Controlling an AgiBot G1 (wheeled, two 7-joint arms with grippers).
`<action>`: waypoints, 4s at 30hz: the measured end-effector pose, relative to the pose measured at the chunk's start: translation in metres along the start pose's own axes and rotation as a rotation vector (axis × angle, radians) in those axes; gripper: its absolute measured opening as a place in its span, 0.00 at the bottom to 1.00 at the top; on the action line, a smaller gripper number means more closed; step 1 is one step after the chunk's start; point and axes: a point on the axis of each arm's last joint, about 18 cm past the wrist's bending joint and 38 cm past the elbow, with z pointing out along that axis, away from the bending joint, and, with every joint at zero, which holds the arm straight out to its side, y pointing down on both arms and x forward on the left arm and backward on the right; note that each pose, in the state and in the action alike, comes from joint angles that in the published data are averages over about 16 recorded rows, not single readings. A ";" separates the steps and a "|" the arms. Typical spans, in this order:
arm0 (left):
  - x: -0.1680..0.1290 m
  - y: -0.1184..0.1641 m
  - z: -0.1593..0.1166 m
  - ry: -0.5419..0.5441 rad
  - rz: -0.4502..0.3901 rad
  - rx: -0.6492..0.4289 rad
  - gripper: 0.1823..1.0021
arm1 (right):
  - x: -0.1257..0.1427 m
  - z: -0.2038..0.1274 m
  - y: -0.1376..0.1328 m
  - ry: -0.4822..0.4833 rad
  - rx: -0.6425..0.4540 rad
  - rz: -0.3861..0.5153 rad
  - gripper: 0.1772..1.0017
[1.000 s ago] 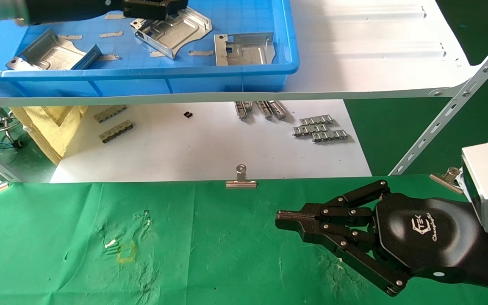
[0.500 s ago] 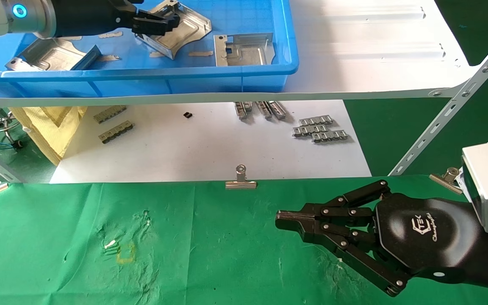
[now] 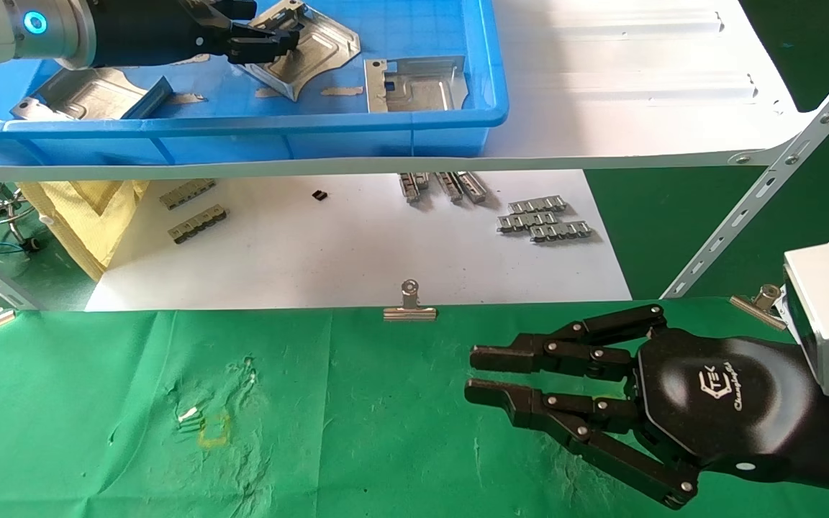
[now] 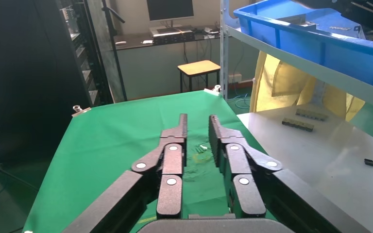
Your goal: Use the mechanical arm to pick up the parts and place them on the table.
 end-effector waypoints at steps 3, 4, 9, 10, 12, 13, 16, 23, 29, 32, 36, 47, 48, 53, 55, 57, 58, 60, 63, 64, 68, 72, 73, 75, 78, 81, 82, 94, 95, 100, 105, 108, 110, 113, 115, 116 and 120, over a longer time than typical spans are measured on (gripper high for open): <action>0.000 0.001 0.000 -0.001 -0.002 -0.001 0.61 | 0.000 0.000 0.000 0.000 0.000 0.000 0.16; 0.000 0.001 0.000 -0.001 -0.002 -0.001 0.58 | 0.000 0.000 0.000 0.000 0.000 0.000 0.17; -0.001 0.001 0.000 -0.001 -0.003 0.001 0.43 | 0.000 0.000 0.000 0.000 0.000 0.000 0.28; -0.001 0.001 -0.001 -0.001 -0.003 0.002 0.40 | 0.000 0.000 0.000 0.000 0.000 0.000 0.30; -0.001 0.000 -0.001 -0.001 -0.003 0.007 0.36 | 0.000 0.000 0.000 0.000 0.000 0.000 0.36; -0.001 -0.001 -0.001 0.000 -0.003 0.011 0.33 | 0.000 0.000 0.000 0.000 0.000 0.000 0.40; -0.001 -0.005 -0.004 0.007 0.002 0.027 0.25 | 0.000 0.000 0.000 0.000 0.000 0.000 0.47; 0.003 -0.019 -0.020 0.087 0.061 0.097 0.14 | 0.000 0.000 0.000 0.000 0.000 0.000 0.67; 0.018 -0.026 -0.048 0.240 0.156 0.195 0.11 | 0.000 0.000 0.000 0.000 0.000 0.000 0.82; 0.026 -0.025 -0.066 0.318 0.213 0.250 0.11 | 0.000 0.000 0.000 0.000 0.000 0.000 0.88; 0.034 -0.020 -0.090 0.395 0.284 0.320 0.11 | 0.000 0.000 0.000 0.000 0.000 0.000 0.93; 0.045 0.014 -0.142 0.459 0.461 0.432 0.11 | 0.000 0.000 0.000 0.000 0.000 0.000 0.99; 0.047 0.018 -0.147 0.465 0.475 0.435 0.11 | 0.000 0.000 0.000 0.000 0.000 0.000 1.00; 0.061 0.047 -0.167 0.506 0.534 0.423 0.11 | 0.000 0.000 0.000 0.000 0.000 0.000 1.00; 0.066 0.061 -0.172 0.523 0.550 0.405 0.11 | 0.000 0.000 0.000 0.000 0.000 0.000 1.00; 0.071 0.077 -0.176 0.537 0.562 0.378 0.11 | 0.000 0.000 0.000 0.000 0.000 0.000 1.00; 0.072 0.085 -0.177 0.543 0.567 0.362 0.11 | 0.000 0.000 0.000 0.000 0.000 0.000 1.00; 0.073 0.103 -0.177 0.551 0.575 0.325 0.11 | 0.000 0.000 0.000 0.000 0.000 0.000 1.00; 0.073 0.131 -0.175 0.560 0.581 0.258 0.11 | 0.000 0.000 0.000 0.000 0.000 0.000 1.00; 0.073 0.140 -0.174 0.562 0.581 0.234 0.11 | 0.000 0.000 0.000 0.000 0.000 0.000 1.00; 0.071 0.177 -0.169 0.573 0.575 0.141 0.11 | 0.000 0.000 0.000 0.000 0.000 0.000 1.00; 0.073 0.208 -0.164 0.590 0.568 0.061 0.11 | 0.000 0.000 0.000 0.000 0.000 0.000 1.00; 0.074 0.215 -0.163 0.595 0.568 0.043 0.11 | 0.000 0.000 0.000 0.000 0.000 0.000 1.00; 0.075 0.228 -0.161 0.605 0.571 0.009 0.11 | 0.000 0.000 0.000 0.000 0.000 0.000 1.00; 0.078 0.243 -0.156 0.620 0.585 -0.034 0.11 | 0.000 0.000 0.000 0.000 0.000 0.000 1.00; 0.079 0.254 -0.151 0.630 0.607 -0.067 0.11 | 0.000 0.000 0.000 0.000 0.000 0.000 1.00; 0.080 0.257 -0.150 0.632 0.616 -0.076 0.11 | 0.000 0.000 0.000 0.000 0.000 0.000 1.00; 0.079 0.266 -0.138 0.616 0.608 -0.110 0.14 | 0.000 0.000 0.000 0.000 0.000 0.000 1.00; 0.079 0.265 -0.138 0.610 0.590 -0.106 0.14 | 0.000 0.000 0.000 0.000 0.000 0.000 1.00; 0.077 0.254 -0.139 0.575 0.470 -0.067 0.20 | 0.000 0.000 0.000 0.000 0.000 0.000 1.00; 0.076 0.244 -0.141 0.529 0.310 -0.005 0.28 | 0.000 0.000 0.000 0.000 0.000 0.000 1.00; 0.077 0.242 -0.142 0.504 0.216 0.028 0.33 | 0.000 0.000 0.000 0.000 0.000 0.000 1.00; 0.078 0.243 -0.143 0.492 0.159 0.044 0.39 | 0.000 0.000 0.000 0.000 0.000 0.000 1.00; 0.081 0.245 -0.145 0.480 0.090 0.063 0.46 | 0.000 0.000 0.000 0.000 0.000 0.000 1.00; 0.083 0.247 -0.145 0.475 0.054 0.072 0.52 | 0.000 0.000 0.000 0.000 0.000 0.000 1.00; 0.083 0.248 -0.146 0.473 0.040 0.074 0.55 | 0.000 0.000 0.000 0.000 0.000 0.000 1.00; 0.087 0.252 -0.146 0.472 0.004 0.078 0.65 | 0.000 0.000 0.000 0.000 0.000 0.000 1.00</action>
